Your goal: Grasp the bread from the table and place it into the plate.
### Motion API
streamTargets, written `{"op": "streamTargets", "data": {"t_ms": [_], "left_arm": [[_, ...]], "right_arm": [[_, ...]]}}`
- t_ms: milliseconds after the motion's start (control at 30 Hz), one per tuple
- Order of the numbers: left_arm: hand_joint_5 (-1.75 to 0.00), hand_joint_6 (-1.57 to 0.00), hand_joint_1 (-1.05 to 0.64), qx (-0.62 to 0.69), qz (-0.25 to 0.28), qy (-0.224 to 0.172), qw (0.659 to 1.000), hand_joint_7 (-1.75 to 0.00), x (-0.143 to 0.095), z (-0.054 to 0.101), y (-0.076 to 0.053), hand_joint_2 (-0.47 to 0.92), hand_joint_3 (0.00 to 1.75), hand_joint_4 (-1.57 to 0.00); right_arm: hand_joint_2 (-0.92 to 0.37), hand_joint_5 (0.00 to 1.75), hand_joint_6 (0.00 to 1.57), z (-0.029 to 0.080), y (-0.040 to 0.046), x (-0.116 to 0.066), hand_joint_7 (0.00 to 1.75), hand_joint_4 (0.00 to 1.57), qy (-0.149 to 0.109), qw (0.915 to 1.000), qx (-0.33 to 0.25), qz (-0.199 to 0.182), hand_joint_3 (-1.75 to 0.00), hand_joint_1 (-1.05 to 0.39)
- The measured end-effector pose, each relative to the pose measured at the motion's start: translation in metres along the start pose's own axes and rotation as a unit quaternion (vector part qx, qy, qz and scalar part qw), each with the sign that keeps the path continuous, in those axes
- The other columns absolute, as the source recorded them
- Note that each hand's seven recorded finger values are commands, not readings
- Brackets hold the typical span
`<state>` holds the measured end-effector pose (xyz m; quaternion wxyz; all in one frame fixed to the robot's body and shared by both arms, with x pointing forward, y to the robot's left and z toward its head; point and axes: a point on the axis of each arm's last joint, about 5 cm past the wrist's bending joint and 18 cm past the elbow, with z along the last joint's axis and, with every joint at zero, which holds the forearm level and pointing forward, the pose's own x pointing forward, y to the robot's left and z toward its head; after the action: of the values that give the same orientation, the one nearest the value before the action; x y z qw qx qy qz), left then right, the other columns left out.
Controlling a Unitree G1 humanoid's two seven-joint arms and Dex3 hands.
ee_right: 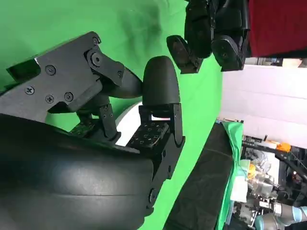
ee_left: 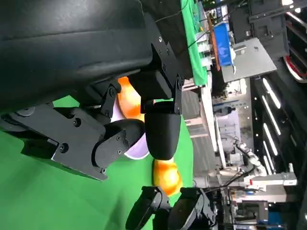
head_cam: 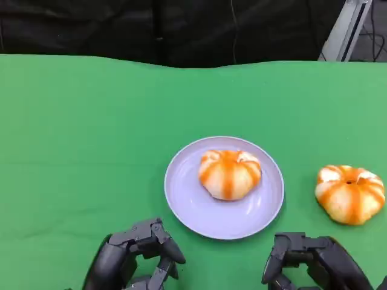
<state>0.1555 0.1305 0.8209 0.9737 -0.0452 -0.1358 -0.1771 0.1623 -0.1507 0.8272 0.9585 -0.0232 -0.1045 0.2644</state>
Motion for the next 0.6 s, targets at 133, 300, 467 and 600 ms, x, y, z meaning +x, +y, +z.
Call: {"op": "streamTargets", "data": {"t_ms": [133,300,467,600], "left_arm": [[-1.61,-0.86,-0.09,-0.001,-0.006,0.001,1.000,-1.29,0.0011,-0.0005,-0.0002,0.55,1.11,-0.82],[-1.60,-0.85,-0.09,-0.002,-0.006,0.003,1.000,-1.28,0.0008,-0.0011,-0.0002,0.55,1.12,-0.82],[-1.60,-0.85,-0.09,-0.006,-0.003,0.007,1.000,-1.29,-0.0006,-0.0024,0.0000,0.55,1.12,-0.81],[-1.62,-0.84,-0.08,-0.007,-0.001,0.007,1.000,-1.29,-0.0009,-0.0026,0.0003,0.56,1.11,-0.80]], "right_arm": [[-0.59,1.44,0.87,0.0000,0.0000,0.0000,1.18,0.86,0.000,1.0000,0.000,0.000,-1.01,-0.10],[-0.58,1.44,0.87,0.0000,0.0000,0.0000,1.19,0.86,0.000,1.0000,0.000,0.000,-1.03,-0.11],[-0.58,1.45,0.86,0.0000,0.0000,0.0000,1.19,0.85,0.000,1.0000,0.000,0.000,-1.03,-0.11],[-0.58,1.46,0.86,-0.0007,-0.0001,-0.0001,1.20,0.85,0.002,1.0000,0.001,0.001,-1.02,-0.11]]}}
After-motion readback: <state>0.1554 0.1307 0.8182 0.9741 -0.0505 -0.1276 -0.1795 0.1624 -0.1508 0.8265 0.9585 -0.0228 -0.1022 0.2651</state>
